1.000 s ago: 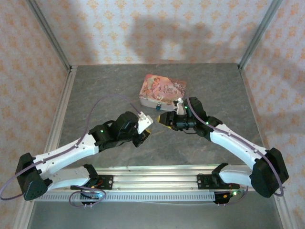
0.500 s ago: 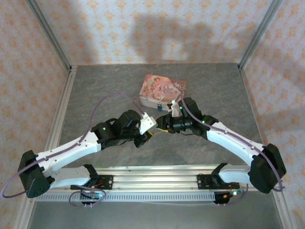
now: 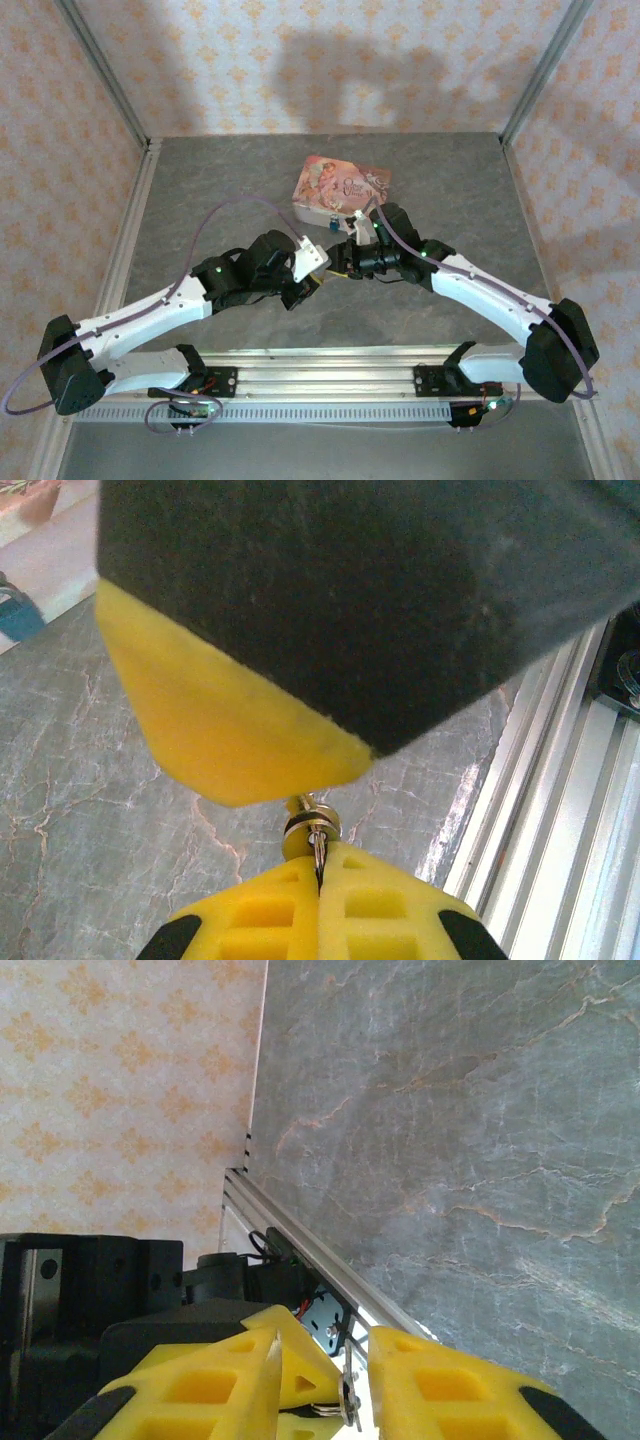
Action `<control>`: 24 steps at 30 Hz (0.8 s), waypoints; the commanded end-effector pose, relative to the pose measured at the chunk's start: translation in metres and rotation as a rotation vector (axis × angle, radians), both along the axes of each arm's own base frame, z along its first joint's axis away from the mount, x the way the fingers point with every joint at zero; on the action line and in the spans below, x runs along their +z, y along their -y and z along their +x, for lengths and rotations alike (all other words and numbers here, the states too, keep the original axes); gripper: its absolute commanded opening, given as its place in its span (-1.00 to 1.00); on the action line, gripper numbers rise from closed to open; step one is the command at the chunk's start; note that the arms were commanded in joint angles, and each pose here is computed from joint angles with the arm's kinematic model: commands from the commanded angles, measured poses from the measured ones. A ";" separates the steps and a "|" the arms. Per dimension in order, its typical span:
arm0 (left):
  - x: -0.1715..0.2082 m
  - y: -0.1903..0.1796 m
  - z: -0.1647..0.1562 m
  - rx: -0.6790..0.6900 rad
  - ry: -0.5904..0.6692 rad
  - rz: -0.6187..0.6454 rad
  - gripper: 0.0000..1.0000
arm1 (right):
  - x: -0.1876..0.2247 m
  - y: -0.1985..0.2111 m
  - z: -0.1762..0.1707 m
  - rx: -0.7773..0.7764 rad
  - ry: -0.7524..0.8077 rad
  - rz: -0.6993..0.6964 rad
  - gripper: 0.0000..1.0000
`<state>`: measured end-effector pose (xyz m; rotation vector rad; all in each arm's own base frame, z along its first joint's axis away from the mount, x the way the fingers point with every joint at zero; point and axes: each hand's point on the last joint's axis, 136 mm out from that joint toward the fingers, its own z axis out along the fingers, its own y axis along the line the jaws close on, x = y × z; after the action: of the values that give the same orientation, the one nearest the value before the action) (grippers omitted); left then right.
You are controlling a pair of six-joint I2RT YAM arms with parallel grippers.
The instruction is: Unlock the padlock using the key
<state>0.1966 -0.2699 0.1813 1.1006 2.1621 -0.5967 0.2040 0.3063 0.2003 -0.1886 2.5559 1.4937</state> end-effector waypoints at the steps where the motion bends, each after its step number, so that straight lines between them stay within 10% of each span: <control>1: 0.015 -0.001 0.002 0.007 0.023 -0.038 -1.00 | 0.005 -0.004 -0.003 0.029 0.001 0.000 -0.41; 6: 0.016 -0.002 0.002 0.012 0.023 -0.043 -1.00 | 0.000 -0.004 -0.004 0.034 -0.014 -0.015 -0.44; 12: 0.014 -0.005 0.001 0.022 0.021 -0.046 -1.00 | -0.002 -0.006 -0.002 0.029 -0.020 -0.015 -1.00; 18: 0.011 -0.015 0.007 0.104 0.029 -0.042 -1.00 | -0.005 -0.001 0.010 -0.016 0.043 -0.054 -1.00; 24: 0.007 -0.044 0.021 0.362 -0.015 -0.066 0.09 | 0.005 0.022 0.030 -0.087 0.255 -0.183 -1.00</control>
<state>0.2042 -0.2468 0.1864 0.8804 2.2064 -0.5570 0.2149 0.2994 0.1830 -0.2169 2.5739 1.3069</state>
